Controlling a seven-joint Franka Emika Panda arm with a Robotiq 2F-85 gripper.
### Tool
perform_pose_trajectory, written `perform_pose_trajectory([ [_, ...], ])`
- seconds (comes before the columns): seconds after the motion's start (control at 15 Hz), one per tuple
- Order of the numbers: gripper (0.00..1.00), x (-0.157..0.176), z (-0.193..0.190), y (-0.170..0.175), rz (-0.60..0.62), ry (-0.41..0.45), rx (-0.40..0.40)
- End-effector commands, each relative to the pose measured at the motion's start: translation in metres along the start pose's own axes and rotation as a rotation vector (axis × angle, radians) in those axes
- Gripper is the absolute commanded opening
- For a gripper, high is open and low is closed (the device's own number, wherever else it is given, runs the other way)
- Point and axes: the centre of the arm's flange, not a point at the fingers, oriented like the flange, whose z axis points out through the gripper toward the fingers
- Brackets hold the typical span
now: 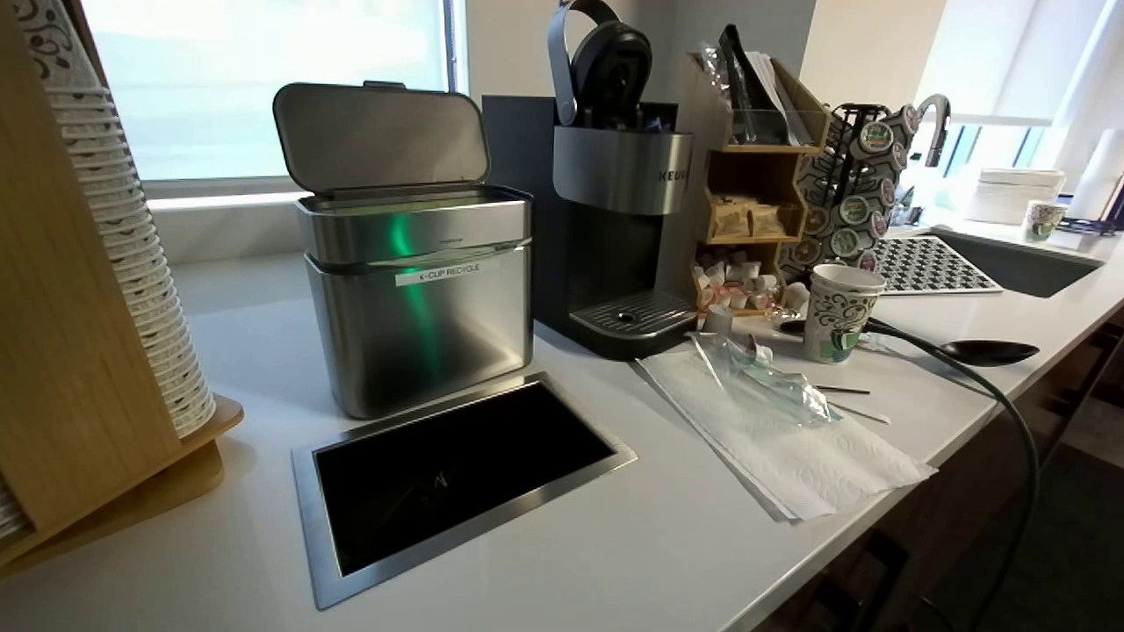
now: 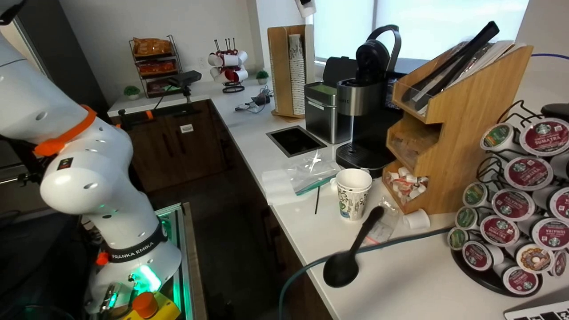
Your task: Put the coffee pod in the coffee maker
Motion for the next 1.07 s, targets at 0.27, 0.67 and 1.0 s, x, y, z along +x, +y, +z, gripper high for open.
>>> perform_pose_trajectory([
  [0.27, 0.28, 0.087, 0.007, -0.029, 0.049, -0.043, -0.006],
  [0.67, 0.28, 0.135, 0.056, -0.076, 0.078, -0.218, -0.068],
  [1.0, 0.53, 0.108, 0.082, -0.055, 0.06, -0.198, -0.075],
])
